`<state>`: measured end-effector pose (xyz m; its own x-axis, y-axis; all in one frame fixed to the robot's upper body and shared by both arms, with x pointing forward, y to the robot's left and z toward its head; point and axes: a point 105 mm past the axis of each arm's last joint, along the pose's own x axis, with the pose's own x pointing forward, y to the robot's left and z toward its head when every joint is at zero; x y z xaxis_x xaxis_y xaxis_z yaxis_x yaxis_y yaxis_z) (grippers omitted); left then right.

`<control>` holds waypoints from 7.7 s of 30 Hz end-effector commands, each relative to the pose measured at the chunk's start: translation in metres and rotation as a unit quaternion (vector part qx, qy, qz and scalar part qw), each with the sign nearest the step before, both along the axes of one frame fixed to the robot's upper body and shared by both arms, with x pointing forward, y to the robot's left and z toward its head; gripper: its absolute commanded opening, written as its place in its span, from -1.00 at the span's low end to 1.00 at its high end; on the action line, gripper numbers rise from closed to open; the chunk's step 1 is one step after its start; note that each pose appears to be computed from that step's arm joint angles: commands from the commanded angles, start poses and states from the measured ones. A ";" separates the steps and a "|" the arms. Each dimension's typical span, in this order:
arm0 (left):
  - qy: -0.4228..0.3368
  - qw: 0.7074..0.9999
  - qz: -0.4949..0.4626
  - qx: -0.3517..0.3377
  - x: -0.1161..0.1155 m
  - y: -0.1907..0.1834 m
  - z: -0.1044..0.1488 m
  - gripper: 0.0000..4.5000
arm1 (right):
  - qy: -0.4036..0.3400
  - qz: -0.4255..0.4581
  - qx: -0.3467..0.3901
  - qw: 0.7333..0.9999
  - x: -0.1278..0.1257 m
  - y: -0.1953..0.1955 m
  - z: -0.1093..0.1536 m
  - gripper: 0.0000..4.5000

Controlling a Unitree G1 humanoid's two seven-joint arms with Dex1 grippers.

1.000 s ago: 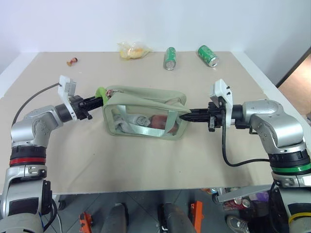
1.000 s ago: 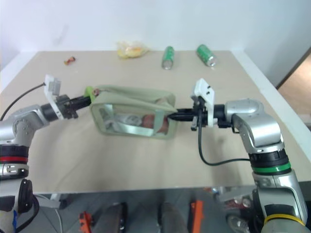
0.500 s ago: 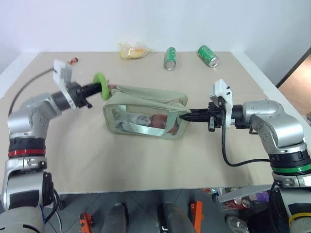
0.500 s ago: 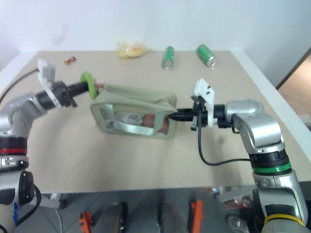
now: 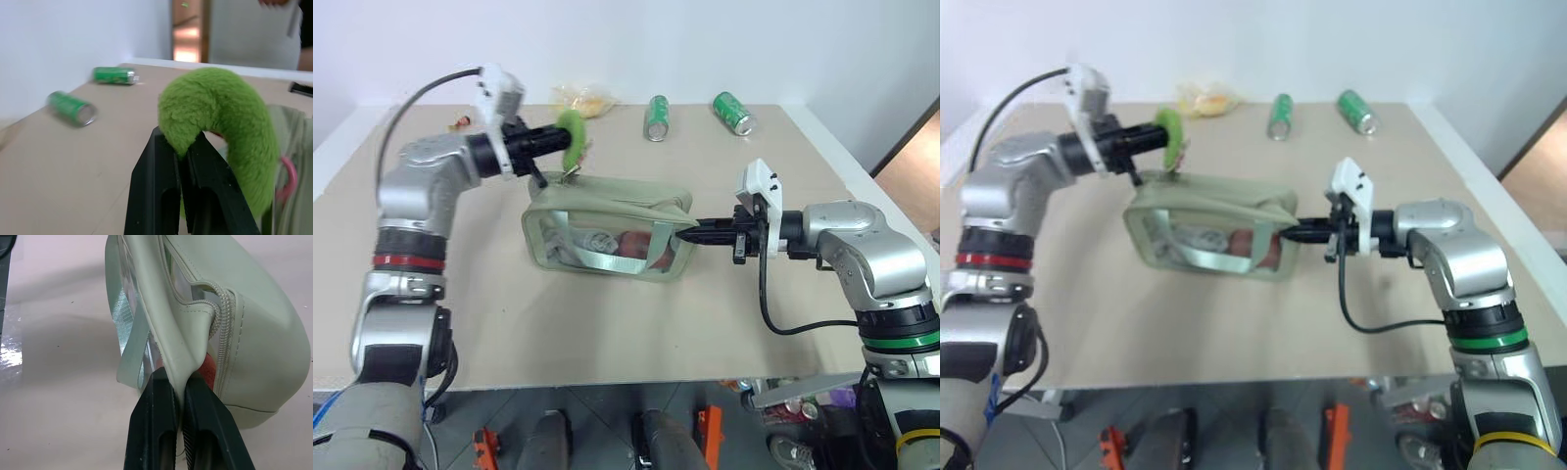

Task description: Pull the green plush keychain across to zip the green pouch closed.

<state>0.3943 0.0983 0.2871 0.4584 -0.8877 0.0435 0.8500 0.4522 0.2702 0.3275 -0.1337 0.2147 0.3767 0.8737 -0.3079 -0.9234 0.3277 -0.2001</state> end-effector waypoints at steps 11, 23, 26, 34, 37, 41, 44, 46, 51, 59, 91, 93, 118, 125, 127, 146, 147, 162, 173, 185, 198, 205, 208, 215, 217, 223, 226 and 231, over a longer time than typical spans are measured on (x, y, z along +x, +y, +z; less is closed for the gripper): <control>-0.025 0.999 -0.031 0.036 -0.004 -0.012 0.011 0.34 | -0.013 -0.009 0.001 1.000 -0.004 -0.003 0.004 -1.00; -0.047 0.991 -0.047 0.114 -0.028 0.024 0.015 0.99 | -0.013 0.001 0.004 1.000 -0.002 0.003 0.004 -1.00; -0.054 0.993 -0.022 0.101 -0.028 0.039 0.028 0.99 | -0.012 0.003 0.005 1.000 -0.002 0.005 0.003 -1.00; -0.014 1.000 -0.026 -0.008 -0.054 0.094 0.048 0.99 | -0.007 0.004 0.006 1.000 -0.005 0.006 -0.001 -1.00; 0.029 0.999 -0.029 0.015 -0.063 0.107 0.017 0.99 | -0.005 0.004 0.006 1.000 -0.004 0.006 -0.003 -1.00; 0.080 0.996 -0.014 0.037 -0.063 0.110 -0.021 0.99 | -0.005 0.006 0.006 1.000 -0.003 0.008 -0.003 -1.00; 0.098 0.994 -0.018 0.038 -0.064 0.104 -0.036 0.99 | -0.005 0.008 0.006 1.000 -0.003 0.009 -0.003 -1.00; 0.114 0.993 -0.028 0.032 -0.066 0.097 -0.045 0.99 | -0.005 0.009 0.006 1.000 -0.003 0.009 -0.003 -1.00; 0.130 0.990 -0.040 0.018 -0.067 0.087 -0.051 0.99 | -0.006 0.009 0.004 1.000 -0.003 0.009 -0.002 -1.00; 0.146 0.988 -0.052 0.010 -0.069 0.084 -0.058 0.03 | -0.007 0.003 0.004 1.000 -0.004 0.007 -0.002 -1.00; 0.153 0.988 -0.032 -0.009 -0.068 0.079 -0.071 -1.00 | -0.132 -0.010 0.180 0.975 -0.001 -0.014 0.117 0.37; 0.153 0.988 -0.031 -0.010 -0.068 0.078 -0.071 -1.00 | -0.128 -0.013 0.169 0.977 0.008 0.001 0.114 0.37; 0.146 0.989 -0.031 -0.025 -0.073 0.071 -0.073 -1.00 | -0.063 0.086 0.067 0.992 0.054 0.088 0.080 0.37; 0.146 0.988 -0.029 -0.027 -0.074 0.070 -0.075 -1.00 | -0.057 0.096 0.050 0.992 0.057 0.095 0.073 0.37; 0.146 0.989 -0.026 -0.028 -0.074 0.071 -0.075 -1.00 | -0.053 0.097 0.049 0.993 0.058 0.096 0.071 0.37; 0.148 0.988 -0.017 -0.036 -0.073 0.072 -0.077 -1.00 | -0.062 0.104 0.055 0.991 0.061 0.097 0.073 -0.97; 0.148 0.988 -0.018 -0.036 -0.073 0.072 -0.077 -1.00 | -0.064 0.102 0.056 0.991 0.061 0.095 0.074 -0.97; 0.155 0.987 -0.020 -0.035 -0.068 0.072 -0.081 -1.00 | -0.155 0.050 0.019 0.986 0.050 0.031 0.128 -0.97; 0.162 0.986 -0.025 -0.032 -0.071 0.070 -0.084 -1.00 | -0.215 -0.038 -0.096 0.971 0.042 -0.032 0.110 -0.97; 0.166 0.985 -0.022 -0.033 -0.075 0.072 -0.083 -1.00 | -0.241 -0.113 -0.271 0.925 0.036 -0.097 0.074 -0.97; 0.161 0.985 -0.025 -0.046 -0.077 0.067 -0.076 -1.00 | -0.104 -0.083 -0.278 0.951 0.036 -0.063 -0.078 -0.97; 0.158 0.986 -0.029 -0.049 -0.076 0.066 -0.073 -1.00 | -0.082 -0.058 -0.318 0.943 0.035 -0.054 -0.120 -0.97; 0.157 0.986 -0.030 -0.050 -0.076 0.065 -0.073 -1.00 | -0.082 -0.039 -0.328 0.940 0.032 -0.049 -0.124 -0.97; 0.156 0.986 -0.029 -0.056 -0.076 0.063 -0.074 -1.00 | -0.076 -0.037 -0.313 0.946 0.030 -0.048 -0.118 -0.97; 0.155 0.986 -0.026 -0.059 -0.075 0.064 -0.074 -1.00 | -0.080 -0.043 -0.308 0.947 0.032 -0.050 -0.113 -0.97; 0.149 0.985 -0.016 -0.088 -0.067 0.065 -0.068 -1.00 | -0.091 -0.046 -0.308 0.946 0.034 -0.052 -0.102 -0.97; 0.154 0.984 -0.008 -0.088 -0.065 0.064 -0.071 -1.00 | -0.097 -0.070 -0.275 0.954 0.041 -0.051 -0.088 -0.97; 0.169 0.980 -0.008 -0.103 -0.069 0.071 -0.066 -0.37 | -0.090 -0.118 -0.165 0.975 0.045 -0.058 -0.039 -0.42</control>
